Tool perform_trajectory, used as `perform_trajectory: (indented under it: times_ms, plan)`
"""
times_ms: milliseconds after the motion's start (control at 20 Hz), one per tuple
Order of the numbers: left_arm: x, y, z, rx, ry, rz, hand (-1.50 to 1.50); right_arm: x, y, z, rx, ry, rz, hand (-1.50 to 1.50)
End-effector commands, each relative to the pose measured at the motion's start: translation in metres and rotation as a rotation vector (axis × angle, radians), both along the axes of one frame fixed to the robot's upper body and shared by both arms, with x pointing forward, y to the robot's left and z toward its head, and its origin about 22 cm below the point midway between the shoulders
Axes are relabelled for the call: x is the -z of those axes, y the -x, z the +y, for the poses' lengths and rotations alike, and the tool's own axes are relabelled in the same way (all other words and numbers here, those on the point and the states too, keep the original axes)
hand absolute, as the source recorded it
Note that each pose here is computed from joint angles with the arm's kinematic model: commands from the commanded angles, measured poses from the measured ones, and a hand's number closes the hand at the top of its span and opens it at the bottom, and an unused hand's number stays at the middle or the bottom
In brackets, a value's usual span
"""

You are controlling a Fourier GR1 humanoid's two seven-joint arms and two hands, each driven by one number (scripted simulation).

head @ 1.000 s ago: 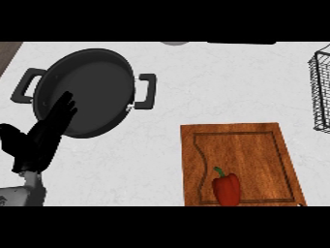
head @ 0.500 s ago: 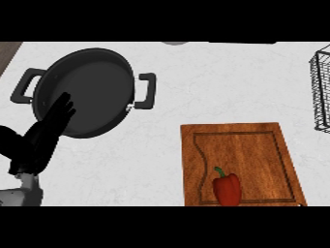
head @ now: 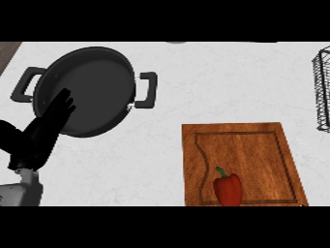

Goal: Pick the lemon from the cutting board and place it in the tiered basket

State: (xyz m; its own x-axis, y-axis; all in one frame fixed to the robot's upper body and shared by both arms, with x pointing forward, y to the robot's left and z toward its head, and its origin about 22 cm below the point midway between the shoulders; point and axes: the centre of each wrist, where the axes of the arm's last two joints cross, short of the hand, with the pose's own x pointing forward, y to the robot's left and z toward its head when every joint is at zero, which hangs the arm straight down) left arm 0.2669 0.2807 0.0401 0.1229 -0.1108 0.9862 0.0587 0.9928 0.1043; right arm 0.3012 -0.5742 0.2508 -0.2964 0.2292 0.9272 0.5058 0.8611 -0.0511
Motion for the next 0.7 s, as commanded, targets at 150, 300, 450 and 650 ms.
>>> perform_trajectory:
  times_ms: [150,300,450,650]
  plan:
    - [0.0,0.004,0.002,0.01,0.008,-0.012,0.0,0.0,0.051,-0.035,0.106,-0.03,-0.029,-1.5]
    - [0.007,0.003,-0.008,-0.011,0.011,-0.015,0.0,-0.009,0.073,-0.047,0.1,-0.027,-0.06,-1.5]
    - [0.005,0.004,-0.001,-0.009,0.01,-0.014,0.0,-0.013,0.087,-0.054,0.094,-0.013,-0.018,-1.5]
    - [0.001,0.005,-0.003,-0.001,0.027,-0.021,0.0,-0.023,0.105,-0.062,0.099,-0.001,-0.02,-1.5]
